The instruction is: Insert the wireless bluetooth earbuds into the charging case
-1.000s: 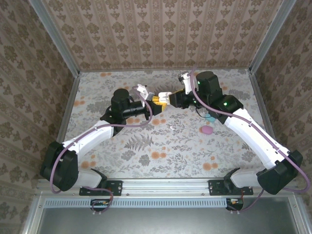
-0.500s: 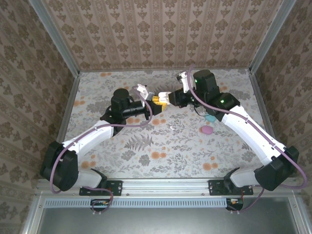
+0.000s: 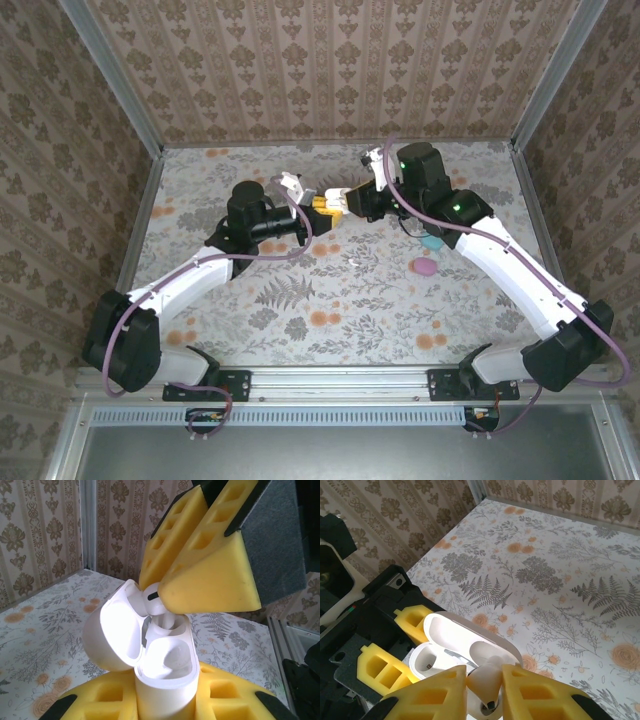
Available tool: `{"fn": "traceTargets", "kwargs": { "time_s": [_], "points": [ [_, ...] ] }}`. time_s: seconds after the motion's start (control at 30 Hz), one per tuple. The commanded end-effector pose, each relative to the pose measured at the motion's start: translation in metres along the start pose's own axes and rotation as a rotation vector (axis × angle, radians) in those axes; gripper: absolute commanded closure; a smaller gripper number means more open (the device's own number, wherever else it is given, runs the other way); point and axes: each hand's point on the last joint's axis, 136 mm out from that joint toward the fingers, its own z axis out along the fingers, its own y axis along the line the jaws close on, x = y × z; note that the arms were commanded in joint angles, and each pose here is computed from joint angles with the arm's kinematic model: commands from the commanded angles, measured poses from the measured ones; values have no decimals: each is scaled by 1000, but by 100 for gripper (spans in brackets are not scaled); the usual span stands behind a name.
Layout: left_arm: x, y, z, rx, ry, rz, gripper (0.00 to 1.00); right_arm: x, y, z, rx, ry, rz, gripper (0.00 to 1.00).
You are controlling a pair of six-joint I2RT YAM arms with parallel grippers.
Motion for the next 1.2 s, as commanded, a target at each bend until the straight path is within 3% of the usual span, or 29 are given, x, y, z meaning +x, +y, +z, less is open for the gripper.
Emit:
{"fn": "traceTargets", "kwargs": {
  "time_s": [0.0, 0.33, 0.5, 0.73, 0.97, 1.17],
  "points": [
    [-30, -11, -6, 41, -58, 65, 77, -6, 11, -14, -49, -35, -62, 77],
    [-30, -16, -7, 79, -52, 70, 77, 0, 28, -24, -176, -34, -150, 75],
    [-32, -21, -7, 102, -54, 78, 77, 5, 23, -21, -155, -12, -174, 74],
    [-33, -22, -8, 108, -54, 81, 76, 4, 17, -22, -123, -15, -161, 64],
    [-33, -21, -9, 99, -56, 82, 77, -5, 10, -31, -69, -67, -153, 65],
    [-34, -21, -9, 94, -59, 86, 77, 6, 9, -32, -64, -18, -174, 67]
  ]
}}
